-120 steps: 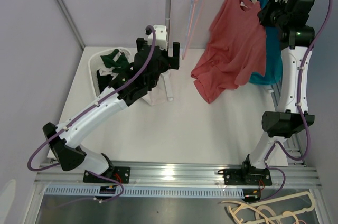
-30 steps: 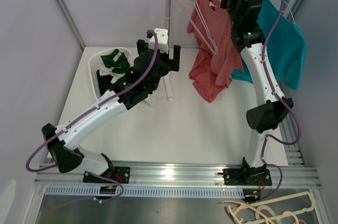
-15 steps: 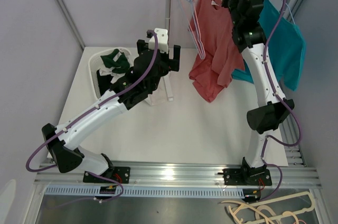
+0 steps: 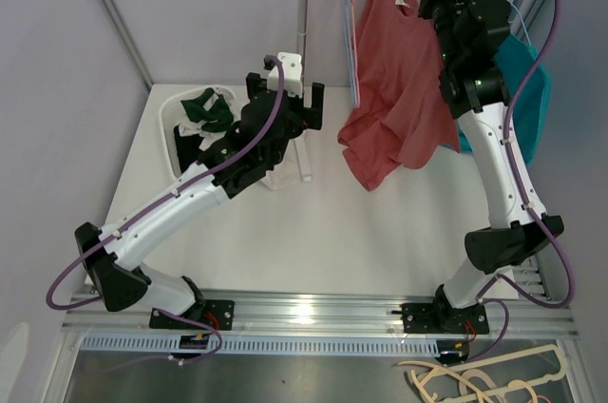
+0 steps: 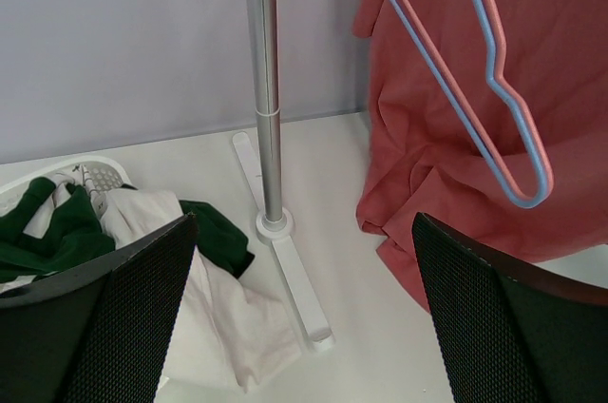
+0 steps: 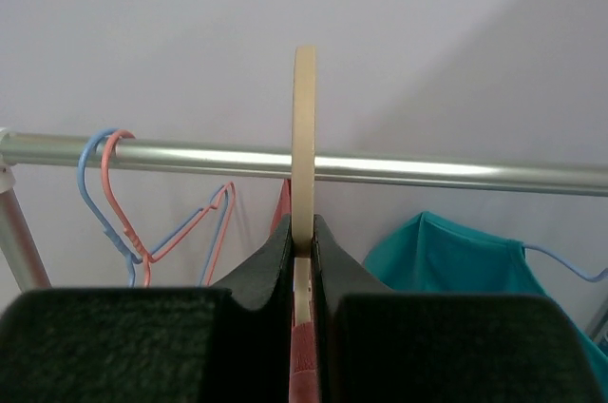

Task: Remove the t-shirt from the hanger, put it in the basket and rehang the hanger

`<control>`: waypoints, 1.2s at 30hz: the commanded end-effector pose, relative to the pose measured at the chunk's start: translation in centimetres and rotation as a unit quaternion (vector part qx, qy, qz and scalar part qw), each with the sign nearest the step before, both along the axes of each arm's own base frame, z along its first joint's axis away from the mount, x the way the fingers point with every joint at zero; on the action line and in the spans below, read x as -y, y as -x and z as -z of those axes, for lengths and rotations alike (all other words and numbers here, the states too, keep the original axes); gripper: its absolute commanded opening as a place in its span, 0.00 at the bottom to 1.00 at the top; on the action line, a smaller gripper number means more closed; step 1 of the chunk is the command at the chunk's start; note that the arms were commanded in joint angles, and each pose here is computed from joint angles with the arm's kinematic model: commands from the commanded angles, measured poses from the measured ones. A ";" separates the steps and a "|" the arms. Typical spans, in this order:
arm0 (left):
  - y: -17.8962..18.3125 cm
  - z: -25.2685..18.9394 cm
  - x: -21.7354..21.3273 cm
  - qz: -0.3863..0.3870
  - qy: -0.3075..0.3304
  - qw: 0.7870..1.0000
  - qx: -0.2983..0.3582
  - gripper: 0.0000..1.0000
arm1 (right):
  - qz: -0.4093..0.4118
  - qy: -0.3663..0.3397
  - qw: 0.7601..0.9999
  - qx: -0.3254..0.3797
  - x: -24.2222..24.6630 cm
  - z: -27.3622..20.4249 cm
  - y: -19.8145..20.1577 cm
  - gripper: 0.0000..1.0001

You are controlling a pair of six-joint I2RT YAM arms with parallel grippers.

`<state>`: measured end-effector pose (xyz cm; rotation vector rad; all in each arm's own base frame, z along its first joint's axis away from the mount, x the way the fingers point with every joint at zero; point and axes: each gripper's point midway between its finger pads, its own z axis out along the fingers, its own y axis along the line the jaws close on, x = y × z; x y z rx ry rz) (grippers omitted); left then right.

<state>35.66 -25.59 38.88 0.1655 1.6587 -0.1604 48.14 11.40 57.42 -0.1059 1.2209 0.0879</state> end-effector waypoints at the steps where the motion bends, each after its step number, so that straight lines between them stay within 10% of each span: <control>1: 0.7 -1.9 -1.0 -0.010 0.021 1.000 0.018 0.99 | 0.006 -0.016 0.997 0.069 0.7 -5.0 2.3 0.00; 10: 3.4 -2.6 1.9 0.094 0.026 0.994 0.047 1.00 | 0.015 -0.062 0.998 0.002 0.7 -2.0 5.2 0.00; 19: 14.4 -4.4 6.1 0.275 0.065 0.941 0.186 1.00 | 0.119 -0.153 0.981 -0.009 -0.3 -1.0 10.7 0.00; 36: 22.6 -1.6 11.1 0.313 0.065 0.916 0.242 1.00 | 0.128 -0.145 0.980 -0.054 -3.6 -0.4 10.4 0.00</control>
